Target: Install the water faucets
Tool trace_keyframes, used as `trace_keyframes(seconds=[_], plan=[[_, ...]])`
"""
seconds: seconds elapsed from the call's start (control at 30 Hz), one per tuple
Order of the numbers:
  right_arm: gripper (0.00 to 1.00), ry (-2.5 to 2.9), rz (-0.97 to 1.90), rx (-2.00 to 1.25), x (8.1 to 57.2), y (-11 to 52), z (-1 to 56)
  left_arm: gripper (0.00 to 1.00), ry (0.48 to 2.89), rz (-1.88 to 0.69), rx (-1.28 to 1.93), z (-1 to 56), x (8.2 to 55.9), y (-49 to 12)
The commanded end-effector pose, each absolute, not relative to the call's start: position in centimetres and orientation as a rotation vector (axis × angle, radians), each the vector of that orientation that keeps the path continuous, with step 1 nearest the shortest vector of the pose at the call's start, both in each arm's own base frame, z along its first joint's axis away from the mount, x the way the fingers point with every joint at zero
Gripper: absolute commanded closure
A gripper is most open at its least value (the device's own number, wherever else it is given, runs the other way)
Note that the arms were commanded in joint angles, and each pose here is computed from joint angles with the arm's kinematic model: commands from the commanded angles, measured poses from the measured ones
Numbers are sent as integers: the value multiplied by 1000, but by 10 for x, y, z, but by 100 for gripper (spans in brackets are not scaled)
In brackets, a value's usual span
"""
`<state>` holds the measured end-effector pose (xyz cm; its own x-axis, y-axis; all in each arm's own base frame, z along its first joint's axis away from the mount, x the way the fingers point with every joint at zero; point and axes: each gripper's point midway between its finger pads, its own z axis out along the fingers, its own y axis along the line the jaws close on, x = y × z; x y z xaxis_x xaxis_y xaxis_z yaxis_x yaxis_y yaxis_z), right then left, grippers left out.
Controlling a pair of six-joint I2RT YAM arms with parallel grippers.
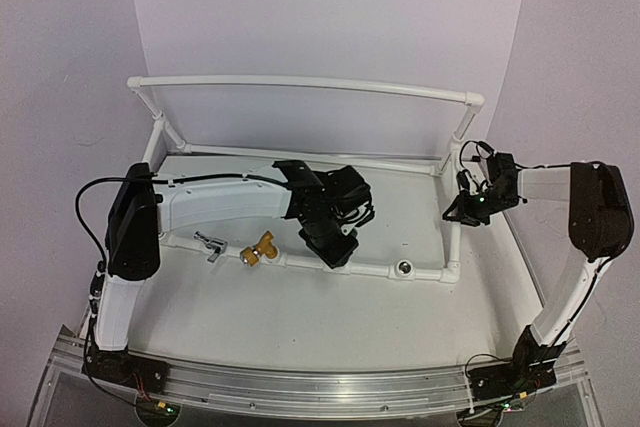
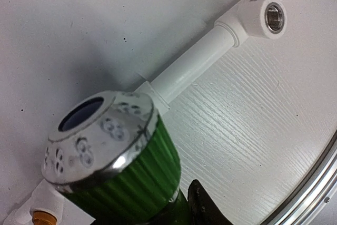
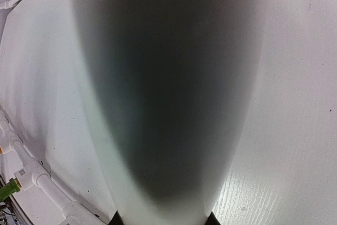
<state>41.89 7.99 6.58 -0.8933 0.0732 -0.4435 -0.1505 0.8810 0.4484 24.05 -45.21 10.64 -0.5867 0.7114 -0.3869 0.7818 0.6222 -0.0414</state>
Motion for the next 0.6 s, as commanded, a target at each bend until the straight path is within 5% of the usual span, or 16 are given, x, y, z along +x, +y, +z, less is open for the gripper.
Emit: trace_keyframes(seconds=[0.0,0.2,0.57], plan=[[94,2708,750,-150,390,96,43,63,2429,-314,1279,132,238,-452],[86,2714,747,-149,390,96,42,35,2426,-293,1237,141,242,-448],[70,2709,746,-158,390,96,46,19,2364,-300,1195,168,247,-447]])
